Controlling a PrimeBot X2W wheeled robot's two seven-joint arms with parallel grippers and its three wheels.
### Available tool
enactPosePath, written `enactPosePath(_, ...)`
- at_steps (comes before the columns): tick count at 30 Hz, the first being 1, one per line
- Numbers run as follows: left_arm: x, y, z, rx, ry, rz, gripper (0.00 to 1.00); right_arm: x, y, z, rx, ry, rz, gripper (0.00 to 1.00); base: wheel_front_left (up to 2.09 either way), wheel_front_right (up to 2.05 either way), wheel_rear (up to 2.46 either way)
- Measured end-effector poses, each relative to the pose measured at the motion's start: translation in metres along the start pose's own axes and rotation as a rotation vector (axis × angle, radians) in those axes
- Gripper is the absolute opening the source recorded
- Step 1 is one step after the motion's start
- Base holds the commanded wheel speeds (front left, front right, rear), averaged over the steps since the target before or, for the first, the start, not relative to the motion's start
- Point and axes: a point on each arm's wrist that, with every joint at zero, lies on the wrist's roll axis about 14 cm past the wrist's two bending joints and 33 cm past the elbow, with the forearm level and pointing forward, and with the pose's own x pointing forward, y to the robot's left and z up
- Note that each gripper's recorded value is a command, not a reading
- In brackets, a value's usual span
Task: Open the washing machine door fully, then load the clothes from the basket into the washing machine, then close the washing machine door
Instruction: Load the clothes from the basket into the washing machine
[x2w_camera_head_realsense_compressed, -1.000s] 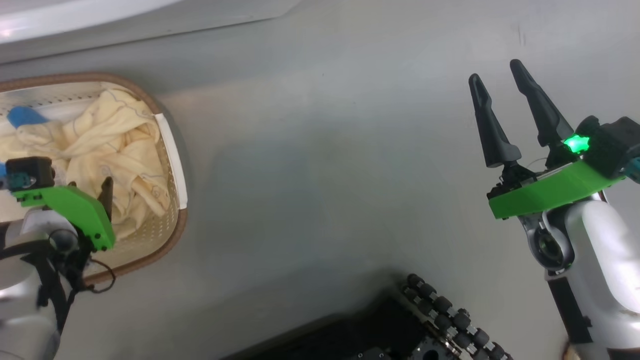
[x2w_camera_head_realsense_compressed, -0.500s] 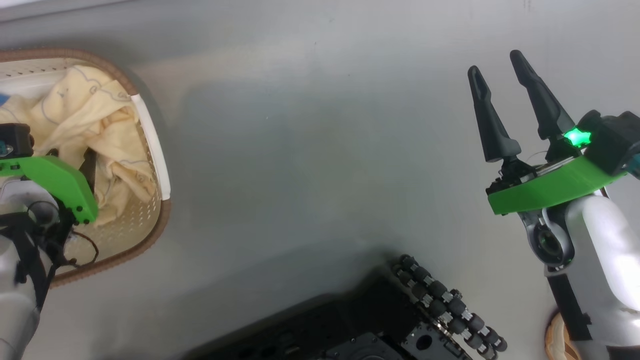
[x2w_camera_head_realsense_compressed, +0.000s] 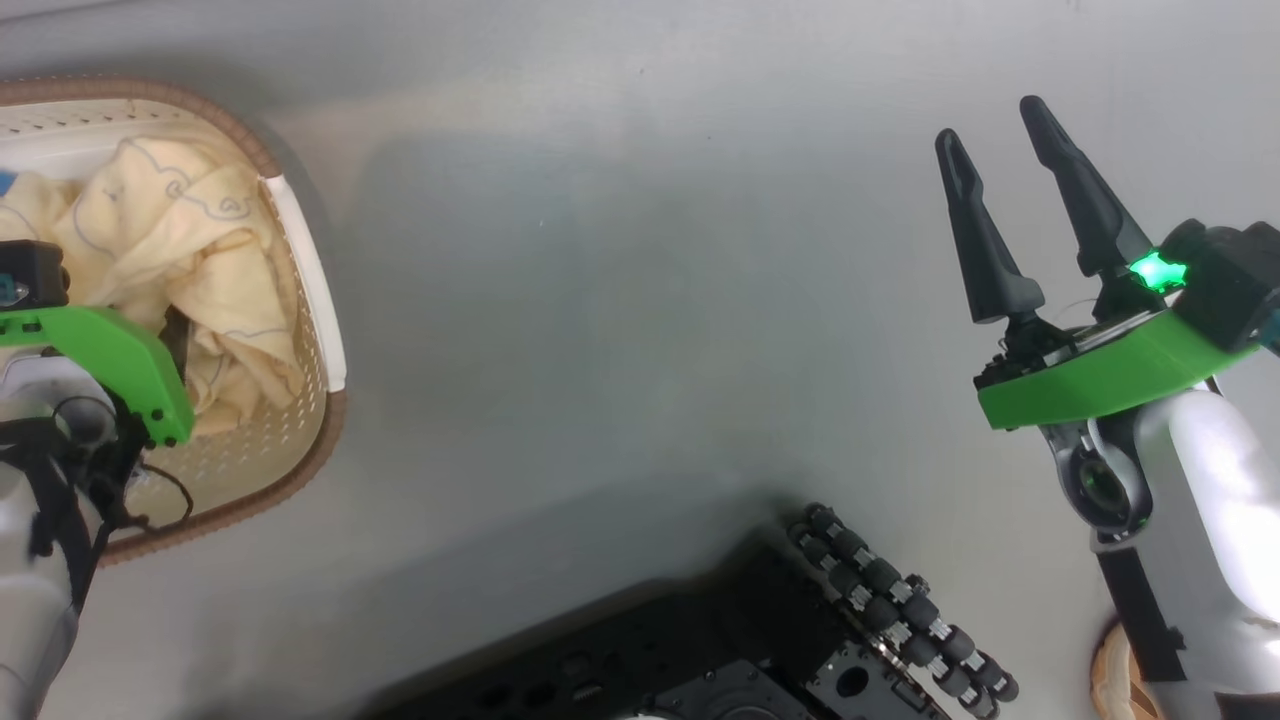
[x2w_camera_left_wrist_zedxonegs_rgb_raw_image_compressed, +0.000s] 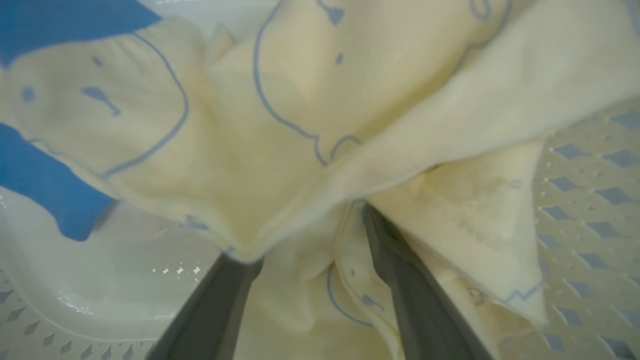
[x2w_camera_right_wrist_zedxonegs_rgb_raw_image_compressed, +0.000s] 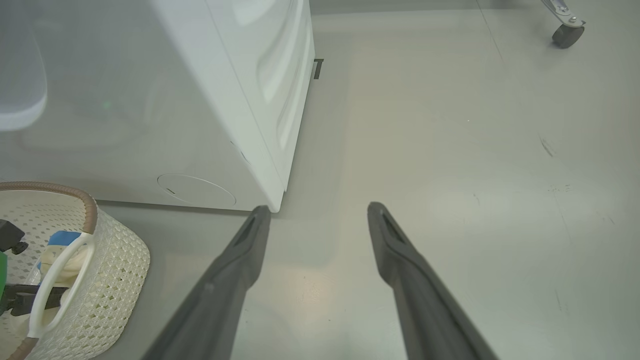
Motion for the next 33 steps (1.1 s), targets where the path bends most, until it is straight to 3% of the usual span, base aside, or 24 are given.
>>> enactPosePath(3, -0.001, 0.0, -0.002, -0.002, 0.004, 0.0, 0.12, 0.0, 0.0, 0.0, 0.001, -0.001, 0.0, 1.0, 0.0, 0.0, 0.0)
enactPosePath(4, -0.001, -0.001, -0.002, -0.004, 0.004, -0.002, 0.0, 0.0, 0.0, 0.0, 0.001, -0.001, 0.001, 1.0, 0.0, 0.0, 0.0)
enactPosePath(20, -0.007, -0.018, 0.036, 0.027, -0.192, -0.065, 0.0, 0.003, 0.003, 0.003, -0.004, -0.009, 0.01, 1.0, 0.0, 0.0, 0.0)
enactPosePath(33, -0.046, -0.026, 0.056, 0.06, -0.308, -0.094, 0.0, -0.001, 0.01, 0.032, 0.01, -0.082, 0.026, 1.0, 0.0, 0.0, 0.0)
